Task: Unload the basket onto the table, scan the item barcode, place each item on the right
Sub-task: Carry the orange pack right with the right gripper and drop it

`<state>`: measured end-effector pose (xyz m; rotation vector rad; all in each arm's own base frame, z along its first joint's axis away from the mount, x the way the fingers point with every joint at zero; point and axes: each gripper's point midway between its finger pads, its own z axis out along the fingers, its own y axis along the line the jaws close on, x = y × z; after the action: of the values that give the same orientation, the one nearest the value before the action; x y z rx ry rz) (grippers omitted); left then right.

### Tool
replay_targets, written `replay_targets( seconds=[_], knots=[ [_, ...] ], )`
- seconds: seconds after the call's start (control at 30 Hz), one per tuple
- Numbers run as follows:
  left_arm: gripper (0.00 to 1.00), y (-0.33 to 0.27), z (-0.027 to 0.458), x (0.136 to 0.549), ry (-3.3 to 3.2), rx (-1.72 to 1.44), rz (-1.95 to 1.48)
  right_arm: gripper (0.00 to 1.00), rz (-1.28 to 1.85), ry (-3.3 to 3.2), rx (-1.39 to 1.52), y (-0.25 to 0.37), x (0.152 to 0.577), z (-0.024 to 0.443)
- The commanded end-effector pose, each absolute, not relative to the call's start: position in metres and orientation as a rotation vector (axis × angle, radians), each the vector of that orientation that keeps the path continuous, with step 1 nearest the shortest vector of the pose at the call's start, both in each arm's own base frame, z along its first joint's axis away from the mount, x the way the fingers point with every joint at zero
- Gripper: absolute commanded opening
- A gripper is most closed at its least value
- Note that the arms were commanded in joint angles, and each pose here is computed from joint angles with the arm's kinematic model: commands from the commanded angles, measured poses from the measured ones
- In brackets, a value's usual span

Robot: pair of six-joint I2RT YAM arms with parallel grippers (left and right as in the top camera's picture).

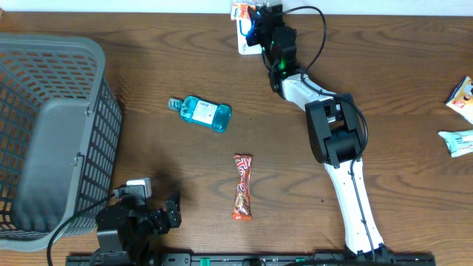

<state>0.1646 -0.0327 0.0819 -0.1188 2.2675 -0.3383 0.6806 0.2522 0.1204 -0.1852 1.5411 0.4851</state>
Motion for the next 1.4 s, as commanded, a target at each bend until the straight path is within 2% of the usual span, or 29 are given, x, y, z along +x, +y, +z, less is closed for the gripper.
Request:
replay_targets(
  seconds=[0.0, 0.3, 0.43, 0.57, 0.67, 0.87, 1.1, 1.27, 1.3, 1.33, 1.37],
  knots=[
    [0.98, -0.033, 0.081, 0.163, 2.271, -0.111, -0.334, 0.01, 0.473, 1.507, -0.186, 0.247, 0.686, 0.136],
    [0.98, -0.033, 0.081, 0.163, 2.271, -0.111, -0.334, 0.01, 0.627, 1.527, -0.254, 0.224, 0.679, 0.212],
    [0.98, -0.033, 0.081, 0.163, 2.27, -0.111, -0.334, 0.01, 0.555, 1.689, -0.224, 0.172, 0.675, 0.238],
    [0.98, -0.033, 0.081, 0.163, 2.27, -0.111, -0.334, 0.01, 0.308, 1.882, -0.278, 0.097, 0.657, 0.24],
    [0.98, -0.033, 0.081, 0.163, 2.27, -0.111, -0.334, 0.01, 0.034, 2.056, -0.262, 0.024, 0.639, 0.22],
    [0.98, -0.033, 0.081, 0.163, 2.271, -0.111, -0.334, 0.01, -0.594, 2.433, -0.135, -0.148, 0.577, 0.148],
    [0.98, -0.033, 0.081, 0.163, 2.27, -0.111, -0.334, 0.01, -0.647, 2.724, 0.084, -0.264, 0.503, 0.053],
    [0.98, -0.033, 0.081, 0.163, 2.27, -0.111, -0.334, 0.01, -0.8, 2.763, 0.238, -0.308, 0.469, 0.056],
    [0.98, -0.033, 0.081, 0.163, 2.271, -0.111, -0.334, 0.05, -0.828, 2.751, 0.266, -0.312, 0.467, 0.061],
    [0.98, -0.033, 0.081, 0.163, 2.27, -0.111, -0.334, 0.16, -0.843, 2.729, 0.306, -0.315, 0.465, 0.069],
    [0.98, -0.033, 0.081, 0.163, 2.271, -0.111, -0.334, 0.41, -0.84, 2.711, 0.327, -0.315, 0.466, 0.076]
  ],
)
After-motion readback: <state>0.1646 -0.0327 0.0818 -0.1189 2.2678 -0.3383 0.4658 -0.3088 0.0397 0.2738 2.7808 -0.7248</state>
